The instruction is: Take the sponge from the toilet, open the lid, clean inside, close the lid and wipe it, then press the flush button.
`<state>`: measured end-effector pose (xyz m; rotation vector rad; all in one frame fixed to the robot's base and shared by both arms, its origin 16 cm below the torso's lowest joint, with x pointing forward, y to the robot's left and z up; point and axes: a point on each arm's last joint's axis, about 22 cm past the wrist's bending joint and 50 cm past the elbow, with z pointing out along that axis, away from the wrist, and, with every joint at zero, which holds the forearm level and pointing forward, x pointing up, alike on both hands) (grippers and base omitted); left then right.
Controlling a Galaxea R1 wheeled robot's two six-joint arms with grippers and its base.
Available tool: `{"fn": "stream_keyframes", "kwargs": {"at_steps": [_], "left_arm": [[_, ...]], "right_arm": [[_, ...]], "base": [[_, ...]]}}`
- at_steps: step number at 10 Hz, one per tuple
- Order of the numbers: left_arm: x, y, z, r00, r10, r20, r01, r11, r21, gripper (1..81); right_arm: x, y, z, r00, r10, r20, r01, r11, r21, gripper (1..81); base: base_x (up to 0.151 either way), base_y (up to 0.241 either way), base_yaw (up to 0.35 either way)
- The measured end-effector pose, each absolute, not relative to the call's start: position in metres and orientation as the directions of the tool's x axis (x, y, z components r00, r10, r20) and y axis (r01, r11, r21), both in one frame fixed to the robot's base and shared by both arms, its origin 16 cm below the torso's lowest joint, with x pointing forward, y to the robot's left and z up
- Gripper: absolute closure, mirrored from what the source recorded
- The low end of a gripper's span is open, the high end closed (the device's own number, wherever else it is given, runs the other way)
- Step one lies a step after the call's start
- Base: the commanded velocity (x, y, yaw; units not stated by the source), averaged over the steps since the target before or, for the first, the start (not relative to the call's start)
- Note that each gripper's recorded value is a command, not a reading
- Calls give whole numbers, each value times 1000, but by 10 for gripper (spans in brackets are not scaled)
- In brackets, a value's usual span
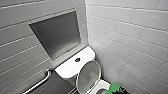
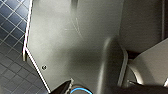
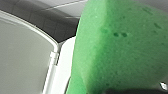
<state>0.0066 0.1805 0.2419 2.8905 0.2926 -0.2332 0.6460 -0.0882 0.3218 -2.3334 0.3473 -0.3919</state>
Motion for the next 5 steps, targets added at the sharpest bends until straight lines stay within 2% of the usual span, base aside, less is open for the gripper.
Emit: {"fn": "stream_keyframes", "kwargs": {"at_steps": [2,5], "left_arm": [[7,179,242,968,178,-179,215,-954,209,10],[7,178,242,968,178,-179,214,-954,210,10]], "right_arm": [[597,-134,306,916,-375,142,-187,-713,-676,811],[570,-157,313,903,-412,125,-221,-693,-686,811]], "base": [[0,0,0],[0,0,0]]}}
